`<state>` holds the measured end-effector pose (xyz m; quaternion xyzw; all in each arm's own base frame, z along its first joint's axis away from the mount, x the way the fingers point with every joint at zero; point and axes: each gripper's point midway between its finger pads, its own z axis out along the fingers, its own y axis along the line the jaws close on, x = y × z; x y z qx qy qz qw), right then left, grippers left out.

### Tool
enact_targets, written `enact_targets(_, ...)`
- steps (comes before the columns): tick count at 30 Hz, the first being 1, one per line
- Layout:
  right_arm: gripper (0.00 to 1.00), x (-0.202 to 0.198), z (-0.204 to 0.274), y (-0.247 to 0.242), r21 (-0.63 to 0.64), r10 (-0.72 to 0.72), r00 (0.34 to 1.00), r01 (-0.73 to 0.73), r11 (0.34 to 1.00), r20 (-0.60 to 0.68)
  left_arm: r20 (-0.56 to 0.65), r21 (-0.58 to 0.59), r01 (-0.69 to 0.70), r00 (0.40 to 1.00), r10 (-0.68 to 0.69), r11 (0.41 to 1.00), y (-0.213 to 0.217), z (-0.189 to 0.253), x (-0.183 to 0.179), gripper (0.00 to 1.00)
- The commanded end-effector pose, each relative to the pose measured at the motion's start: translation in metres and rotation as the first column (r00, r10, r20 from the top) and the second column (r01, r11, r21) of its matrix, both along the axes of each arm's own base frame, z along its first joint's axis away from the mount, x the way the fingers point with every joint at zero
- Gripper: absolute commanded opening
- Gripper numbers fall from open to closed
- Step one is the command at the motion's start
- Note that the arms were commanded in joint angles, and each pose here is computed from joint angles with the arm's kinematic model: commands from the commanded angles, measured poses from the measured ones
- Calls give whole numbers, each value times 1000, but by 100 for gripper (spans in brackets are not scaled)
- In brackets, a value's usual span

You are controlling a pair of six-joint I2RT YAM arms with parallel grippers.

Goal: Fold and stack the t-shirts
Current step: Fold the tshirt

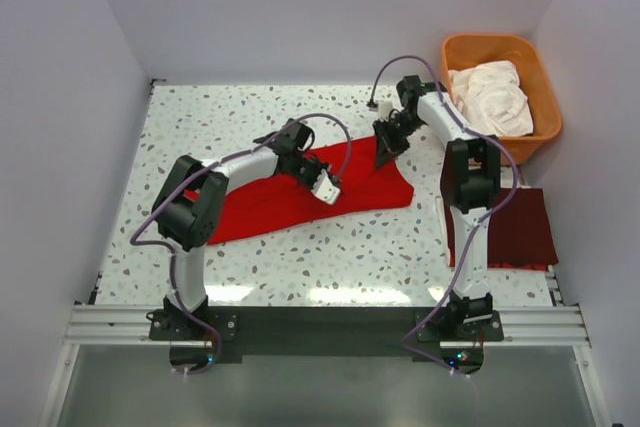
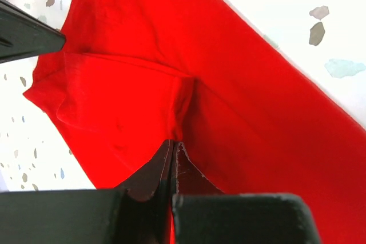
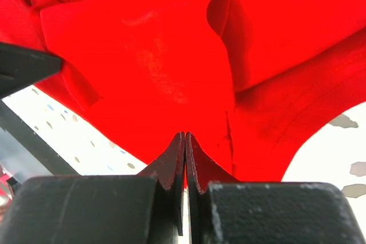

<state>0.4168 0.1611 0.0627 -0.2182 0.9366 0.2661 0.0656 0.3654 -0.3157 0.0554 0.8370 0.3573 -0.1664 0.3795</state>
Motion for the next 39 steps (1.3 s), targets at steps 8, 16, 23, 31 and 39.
enact_targets(8, 0, -13, 18, 5, -9, 78, 997, -78, 997, 17, 39, 41, -24, 999, 22, 999, 23, -16, 19, 6)
enact_targets(16, 23, -4, 37, 17, -29, 117, 987, -114, 993, 114, -18, -8, -75, 997, 75, 997, 40, 20, 20, 37)
enact_targets(23, 22, -22, 14, 37, -195, 250, 958, -220, 956, 144, -194, -34, -264, 948, 253, 964, 97, 69, -2, 43)
enact_targets(31, 18, 25, -50, 31, -420, 253, 948, -154, 894, 192, -286, 138, -434, 843, 456, 890, 181, 41, -62, 38)
enact_targets(39, 15, 149, -54, 52, -560, 337, 789, 11, 828, 514, -271, 248, -603, 708, 652, 758, 208, 17, -75, 33)
